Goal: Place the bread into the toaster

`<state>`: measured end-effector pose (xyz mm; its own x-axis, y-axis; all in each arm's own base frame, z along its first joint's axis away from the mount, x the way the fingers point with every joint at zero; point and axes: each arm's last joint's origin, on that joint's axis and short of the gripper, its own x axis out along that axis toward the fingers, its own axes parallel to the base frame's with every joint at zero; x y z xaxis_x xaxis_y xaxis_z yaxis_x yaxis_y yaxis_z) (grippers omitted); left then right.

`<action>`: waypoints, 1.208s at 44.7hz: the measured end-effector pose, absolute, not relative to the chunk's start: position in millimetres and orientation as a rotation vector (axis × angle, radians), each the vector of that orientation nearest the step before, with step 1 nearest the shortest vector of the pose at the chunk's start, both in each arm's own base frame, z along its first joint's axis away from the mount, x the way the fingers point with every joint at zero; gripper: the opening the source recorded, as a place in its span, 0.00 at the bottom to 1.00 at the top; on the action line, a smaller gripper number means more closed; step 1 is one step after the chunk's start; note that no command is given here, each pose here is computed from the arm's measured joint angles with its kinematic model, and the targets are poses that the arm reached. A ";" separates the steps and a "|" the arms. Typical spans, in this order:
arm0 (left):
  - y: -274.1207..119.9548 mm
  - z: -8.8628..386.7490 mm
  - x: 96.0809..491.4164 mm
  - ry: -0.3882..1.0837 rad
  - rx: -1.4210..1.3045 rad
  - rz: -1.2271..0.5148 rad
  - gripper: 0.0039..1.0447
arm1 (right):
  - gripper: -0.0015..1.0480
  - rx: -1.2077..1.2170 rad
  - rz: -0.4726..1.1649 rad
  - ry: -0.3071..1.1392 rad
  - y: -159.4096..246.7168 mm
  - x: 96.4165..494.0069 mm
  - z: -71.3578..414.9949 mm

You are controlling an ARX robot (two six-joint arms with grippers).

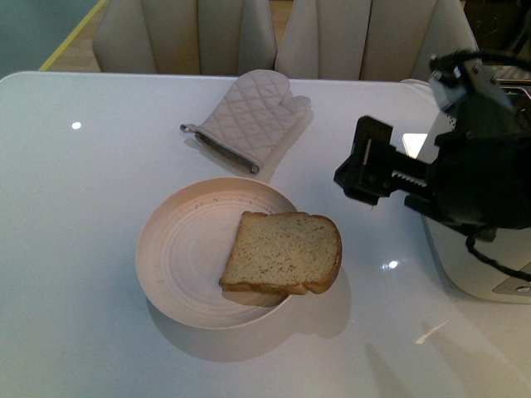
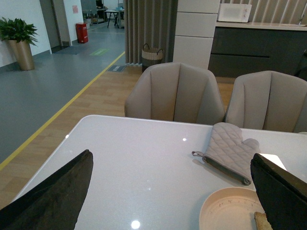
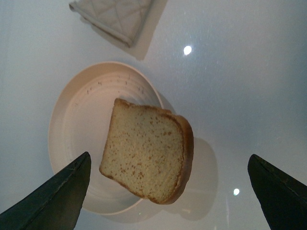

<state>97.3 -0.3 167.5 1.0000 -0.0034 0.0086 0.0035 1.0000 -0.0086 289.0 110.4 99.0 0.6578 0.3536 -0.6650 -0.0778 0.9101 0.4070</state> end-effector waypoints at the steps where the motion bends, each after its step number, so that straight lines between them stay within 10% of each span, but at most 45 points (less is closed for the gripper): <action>1: -0.3 167.5 97.3 -0.009 -0.009 -0.003 0.94 | 0.91 0.377 0.244 0.845 111.5 290.3 92.7; 40: -0.3 167.5 97.3 -0.009 -0.009 -0.003 0.94 | 0.91 0.647 0.228 1.070 139.1 315.5 13.9; 54: -0.3 167.5 97.3 -0.009 -0.009 -0.003 0.94 | 0.43 0.703 0.224 1.082 147.2 321.7 12.8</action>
